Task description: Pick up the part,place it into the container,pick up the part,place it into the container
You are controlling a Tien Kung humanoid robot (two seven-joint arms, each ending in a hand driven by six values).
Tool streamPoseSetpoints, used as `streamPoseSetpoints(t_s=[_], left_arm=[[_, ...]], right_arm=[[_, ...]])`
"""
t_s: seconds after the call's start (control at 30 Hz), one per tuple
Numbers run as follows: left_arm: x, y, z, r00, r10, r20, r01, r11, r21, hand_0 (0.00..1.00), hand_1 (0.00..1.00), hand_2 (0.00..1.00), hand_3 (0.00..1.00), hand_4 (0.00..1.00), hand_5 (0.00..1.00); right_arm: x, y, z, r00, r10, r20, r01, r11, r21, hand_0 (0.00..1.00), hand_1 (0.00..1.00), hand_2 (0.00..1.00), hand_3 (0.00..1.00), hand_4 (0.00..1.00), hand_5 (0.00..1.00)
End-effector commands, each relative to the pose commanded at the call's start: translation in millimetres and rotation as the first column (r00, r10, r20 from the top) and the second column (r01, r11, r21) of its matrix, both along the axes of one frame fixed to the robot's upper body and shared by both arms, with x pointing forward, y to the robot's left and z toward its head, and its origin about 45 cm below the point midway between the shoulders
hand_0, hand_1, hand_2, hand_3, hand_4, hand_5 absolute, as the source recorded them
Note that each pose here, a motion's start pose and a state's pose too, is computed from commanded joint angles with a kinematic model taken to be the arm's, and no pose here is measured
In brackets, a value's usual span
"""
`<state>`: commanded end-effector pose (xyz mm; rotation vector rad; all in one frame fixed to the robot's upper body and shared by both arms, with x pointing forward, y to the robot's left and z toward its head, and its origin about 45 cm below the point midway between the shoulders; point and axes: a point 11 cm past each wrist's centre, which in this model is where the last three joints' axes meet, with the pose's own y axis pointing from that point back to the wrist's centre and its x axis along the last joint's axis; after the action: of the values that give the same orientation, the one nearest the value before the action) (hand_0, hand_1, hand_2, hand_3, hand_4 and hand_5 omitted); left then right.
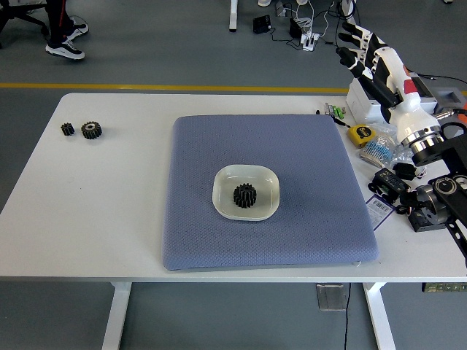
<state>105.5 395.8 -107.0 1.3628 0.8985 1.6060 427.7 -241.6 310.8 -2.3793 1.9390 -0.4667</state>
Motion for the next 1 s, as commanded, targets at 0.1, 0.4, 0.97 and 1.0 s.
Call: streamPoseSetpoints(t_s=[0.1, 0.4, 0.97, 1.0], left_arm=[[-0.8, 0, -0.1, 1.000, 0.000, -0.003, 0.000, 1.000, 0.002, 0.658, 0.660, 0.640, 0.557, 0.581, 0.526], [-2.5, 0, -0.5, 1.000, -0.009, -0.008, 0.009, 1.000, 0.002, 0.657, 0.659, 0.639, 0.558, 0.581, 0.527], [-1.2, 0, -0.4, 1.000, -0.011, -0.005, 0.011, 1.000, -0.002, 0.659, 0.659, 0.637, 0.558, 0.578, 0.529], [-1.3, 0, -0.4, 1.000, -0.011, -0.005, 0.011, 1.000, -0.001, 0.659, 0.659, 0.637, 0.558, 0.578, 0.529]], right_arm=[[-9.5, -7, -32.5, 0.989, -0.013, -0.145, 0.030, 0.993, 0.110, 0.799, 0.806, 0.854, 0.879, 0.998, 0.826], [-40.2, -14, -106.3, 0.817, -0.003, -0.576, 0.199, 0.940, 0.276, 0.717, 0.740, 0.827, 0.844, 0.998, 0.821], [-73.4, 32, -137.0, 0.595, 0.276, -0.755, 0.227, 0.844, 0.486, 0.350, 0.529, 0.787, 0.752, 0.998, 0.806], [-73.3, 32, -136.6, 0.595, 0.278, -0.754, 0.226, 0.843, 0.488, 0.350, 0.529, 0.787, 0.752, 0.998, 0.806]])
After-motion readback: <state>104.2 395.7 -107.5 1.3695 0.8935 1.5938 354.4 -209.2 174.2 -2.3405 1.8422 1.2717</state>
